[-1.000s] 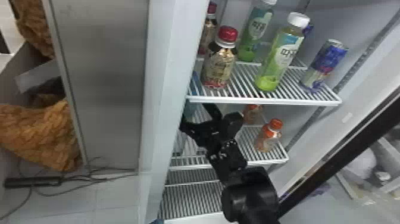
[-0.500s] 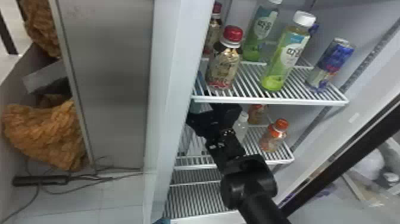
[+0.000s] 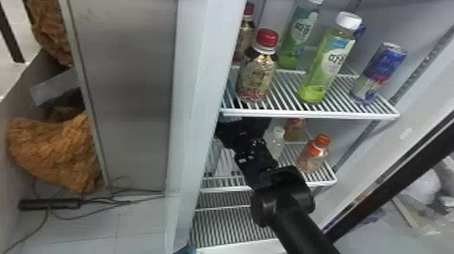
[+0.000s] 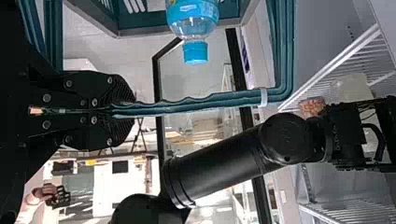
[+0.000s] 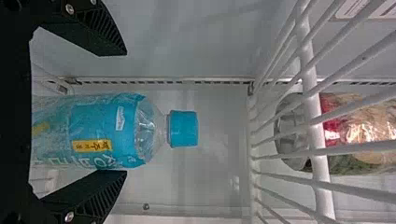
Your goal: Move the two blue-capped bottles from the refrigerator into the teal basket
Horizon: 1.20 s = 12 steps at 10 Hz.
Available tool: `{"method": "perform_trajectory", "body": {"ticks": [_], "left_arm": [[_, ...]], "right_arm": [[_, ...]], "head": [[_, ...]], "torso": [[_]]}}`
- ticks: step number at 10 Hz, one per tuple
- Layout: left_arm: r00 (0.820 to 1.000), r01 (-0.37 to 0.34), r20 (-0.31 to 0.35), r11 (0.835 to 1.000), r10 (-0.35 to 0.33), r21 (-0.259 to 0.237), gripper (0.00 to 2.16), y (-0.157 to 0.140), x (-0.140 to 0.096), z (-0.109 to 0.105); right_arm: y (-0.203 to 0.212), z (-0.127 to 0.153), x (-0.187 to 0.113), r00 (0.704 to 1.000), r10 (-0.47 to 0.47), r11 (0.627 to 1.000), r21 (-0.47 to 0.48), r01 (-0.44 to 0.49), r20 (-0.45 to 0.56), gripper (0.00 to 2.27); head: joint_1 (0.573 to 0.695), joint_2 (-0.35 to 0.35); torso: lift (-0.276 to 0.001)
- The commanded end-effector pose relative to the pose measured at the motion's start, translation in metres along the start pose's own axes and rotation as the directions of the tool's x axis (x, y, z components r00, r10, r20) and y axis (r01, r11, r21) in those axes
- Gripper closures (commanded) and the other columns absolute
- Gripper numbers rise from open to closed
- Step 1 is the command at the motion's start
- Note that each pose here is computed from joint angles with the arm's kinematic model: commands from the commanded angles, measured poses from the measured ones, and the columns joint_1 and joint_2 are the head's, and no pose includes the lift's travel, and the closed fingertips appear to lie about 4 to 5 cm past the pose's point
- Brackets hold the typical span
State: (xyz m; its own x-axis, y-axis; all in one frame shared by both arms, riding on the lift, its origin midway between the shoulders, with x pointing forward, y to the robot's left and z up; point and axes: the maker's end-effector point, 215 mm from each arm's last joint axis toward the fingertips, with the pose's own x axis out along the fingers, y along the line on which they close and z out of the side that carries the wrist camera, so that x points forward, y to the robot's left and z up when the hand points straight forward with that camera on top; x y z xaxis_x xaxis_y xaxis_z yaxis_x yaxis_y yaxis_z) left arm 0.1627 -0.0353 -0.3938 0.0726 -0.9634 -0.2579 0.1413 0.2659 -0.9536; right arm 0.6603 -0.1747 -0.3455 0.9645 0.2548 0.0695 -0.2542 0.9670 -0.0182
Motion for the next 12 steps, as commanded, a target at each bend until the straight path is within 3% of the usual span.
{"method": "perform_trajectory", "body": {"ticks": [1, 3, 4, 9, 12], "left_arm": [[1.0, 0.001, 0.003, 1.0, -0.001, 0.001, 1.16, 0.0, 0.001, 0.001], [1.0, 0.006, 0.006, 1.0, -0.006, -0.005, 1.16, 0.0, 0.001, 0.001], [1.0, 0.009, 0.011, 1.0, -0.009, -0.007, 1.16, -0.001, 0.001, 0.002], [1.0, 0.021, 0.023, 1.0, -0.02, -0.021, 1.16, -0.001, -0.001, 0.001], [0.999, 0.023, 0.026, 0.999, -0.022, -0.024, 1.16, -0.002, -0.001, 0.001]], "right_arm": [[-0.002, 0.004, 0.008, 1.0, -0.001, 1.0, -0.015, 0.001, -0.011, 0.22], [-0.002, 0.008, 0.012, 1.0, 0.001, 1.0, -0.031, -0.001, -0.011, 0.57], [0.0, 0.006, 0.009, 1.0, 0.003, 0.999, -0.034, -0.003, -0.014, 0.64], [-0.013, 0.025, -0.028, 0.998, -0.02, 0.993, -0.119, 0.027, 0.058, 0.67], [-0.01, 0.018, -0.041, 0.998, -0.019, 0.993, -0.117, 0.025, 0.052, 0.67]], "head": [[0.695, -0.283], [0.695, -0.28], [0.695, -0.279], [0.695, -0.307], [0.695, -0.32]], "torso": [[-0.168], [-0.168], [-0.168], [-0.168], [-0.168]]}}
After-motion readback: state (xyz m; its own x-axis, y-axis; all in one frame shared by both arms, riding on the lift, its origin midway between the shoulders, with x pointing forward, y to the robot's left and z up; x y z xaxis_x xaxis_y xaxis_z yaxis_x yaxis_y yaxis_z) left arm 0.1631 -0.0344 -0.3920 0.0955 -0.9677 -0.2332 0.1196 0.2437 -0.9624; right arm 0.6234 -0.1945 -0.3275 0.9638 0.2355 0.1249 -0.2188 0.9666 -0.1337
